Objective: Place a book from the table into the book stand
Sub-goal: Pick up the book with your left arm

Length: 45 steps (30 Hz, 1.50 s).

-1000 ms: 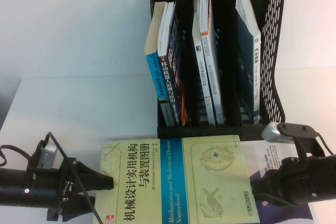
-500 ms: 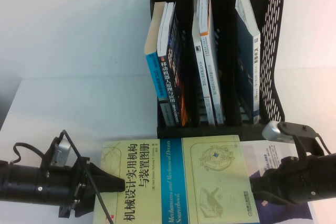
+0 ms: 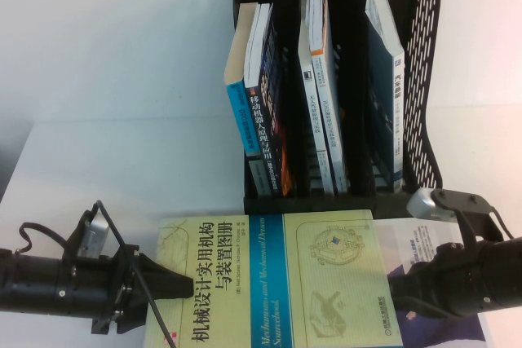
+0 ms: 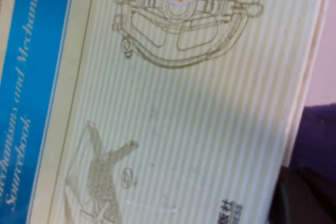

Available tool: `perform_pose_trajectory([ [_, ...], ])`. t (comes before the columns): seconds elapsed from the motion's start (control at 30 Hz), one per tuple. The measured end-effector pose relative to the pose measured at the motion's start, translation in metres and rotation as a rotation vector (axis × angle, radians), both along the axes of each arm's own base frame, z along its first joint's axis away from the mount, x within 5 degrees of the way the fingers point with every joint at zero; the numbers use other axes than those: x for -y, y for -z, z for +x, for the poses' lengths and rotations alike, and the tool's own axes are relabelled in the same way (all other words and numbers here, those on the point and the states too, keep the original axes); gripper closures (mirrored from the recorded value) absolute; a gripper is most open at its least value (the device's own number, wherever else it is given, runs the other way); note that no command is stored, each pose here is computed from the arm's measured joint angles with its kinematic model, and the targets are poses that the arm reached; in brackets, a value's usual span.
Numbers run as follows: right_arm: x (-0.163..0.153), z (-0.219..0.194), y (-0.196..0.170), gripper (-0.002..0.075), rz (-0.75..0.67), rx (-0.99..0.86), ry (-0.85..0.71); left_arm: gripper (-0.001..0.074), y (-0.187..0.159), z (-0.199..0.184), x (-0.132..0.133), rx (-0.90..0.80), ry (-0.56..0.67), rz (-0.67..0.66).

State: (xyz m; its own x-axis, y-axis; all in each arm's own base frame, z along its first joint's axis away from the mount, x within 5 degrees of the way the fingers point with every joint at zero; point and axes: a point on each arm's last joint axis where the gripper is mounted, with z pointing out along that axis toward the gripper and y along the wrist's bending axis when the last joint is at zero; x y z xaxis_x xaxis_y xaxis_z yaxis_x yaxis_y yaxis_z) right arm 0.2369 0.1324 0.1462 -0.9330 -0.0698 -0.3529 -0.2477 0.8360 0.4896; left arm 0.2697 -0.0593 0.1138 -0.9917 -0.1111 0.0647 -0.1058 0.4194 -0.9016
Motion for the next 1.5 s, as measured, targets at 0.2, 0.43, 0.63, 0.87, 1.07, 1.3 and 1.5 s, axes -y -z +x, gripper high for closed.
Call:
perform_pose_trajectory([
  [0.2, 0.001, -0.001, -0.006, 0.0727, -0.002, 0.034, -0.019, 0.0414, -0.013, 0.0, 0.0, 0.029, -0.004, 0.02],
  [0.43, 0.001, -0.005, -0.024, 0.0727, 0.01, 0.104, -0.047, 0.0467, -0.047, 0.004, 0.0, 0.105, 0.02, 0.04],
  [0.63, 0.001, -0.006, -0.027, 0.0727, 0.015, 0.117, -0.059, 0.047, -0.058, 0.008, 0.0, 0.101, 0.028, 0.054],
  [0.87, 0.006, -0.006, -0.05, 0.0727, 0.006, 0.247, -0.029, 0.054, -0.128, 0.015, 0.001, 0.217, 0.012, 0.087],
  [1.07, 0.011, -0.011, -0.071, 0.0727, 0.006, 0.354, -0.023, 0.054, -0.184, 0.014, 0.004, 0.349, -0.01, 0.151],
  [1.3, 0.013, -0.012, -0.079, 0.0727, 0.002, 0.397, -0.02, 0.054, -0.21, 0.01, 0.041, 0.413, 0.106, 0.182],
  [1.5, 0.016, -0.018, -0.095, 0.0727, 0.014, 0.469, -0.012, 0.054, -0.241, 0.005, 0.064, 0.442, 0.197, 0.215],
])
